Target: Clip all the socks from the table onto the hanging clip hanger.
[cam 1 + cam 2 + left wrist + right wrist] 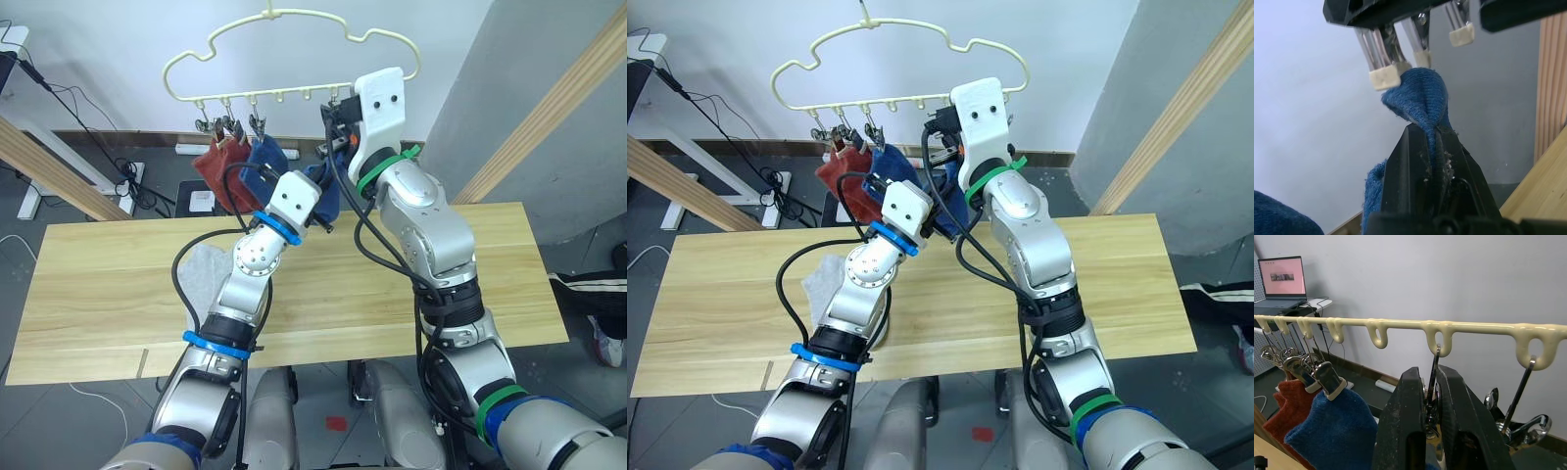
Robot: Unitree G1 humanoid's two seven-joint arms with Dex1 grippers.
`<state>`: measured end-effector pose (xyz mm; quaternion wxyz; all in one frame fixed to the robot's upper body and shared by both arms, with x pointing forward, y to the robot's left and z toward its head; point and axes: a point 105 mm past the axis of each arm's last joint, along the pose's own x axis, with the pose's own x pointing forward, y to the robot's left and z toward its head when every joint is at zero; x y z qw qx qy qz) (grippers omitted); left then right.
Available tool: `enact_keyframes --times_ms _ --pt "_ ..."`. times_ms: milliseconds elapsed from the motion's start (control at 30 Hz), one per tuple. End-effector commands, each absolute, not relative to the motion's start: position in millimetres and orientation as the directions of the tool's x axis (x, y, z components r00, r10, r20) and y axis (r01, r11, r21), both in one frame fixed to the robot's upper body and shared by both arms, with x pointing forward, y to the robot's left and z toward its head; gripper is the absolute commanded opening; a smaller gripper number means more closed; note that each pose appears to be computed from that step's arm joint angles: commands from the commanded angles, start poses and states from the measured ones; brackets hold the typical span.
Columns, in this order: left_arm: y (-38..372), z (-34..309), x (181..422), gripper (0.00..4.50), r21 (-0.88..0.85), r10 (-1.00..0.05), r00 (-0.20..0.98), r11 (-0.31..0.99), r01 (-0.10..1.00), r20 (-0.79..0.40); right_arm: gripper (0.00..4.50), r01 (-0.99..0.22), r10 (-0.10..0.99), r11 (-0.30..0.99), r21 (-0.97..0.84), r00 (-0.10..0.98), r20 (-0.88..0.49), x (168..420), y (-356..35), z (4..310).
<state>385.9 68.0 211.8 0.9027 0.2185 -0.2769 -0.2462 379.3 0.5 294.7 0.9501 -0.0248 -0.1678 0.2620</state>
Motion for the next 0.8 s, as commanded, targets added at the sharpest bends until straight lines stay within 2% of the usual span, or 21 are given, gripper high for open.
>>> enact_keyframes --times_ms 33,800 --pt "64.3 228.0 381.4 0.00 0.527 -0.570 0.687 0.791 0.311 0.451 0.07 -0.510 0.525 0.848 -0.145 0.770 0.362 367.2 4.4 309.0" --pt "61.4 245.1 382.7 0.00 0.512 -0.559 0.665 0.806 0.297 0.495 0.07 -0.509 0.527 0.848 -0.147 0.780 0.339 369.2 3.1 302.1"
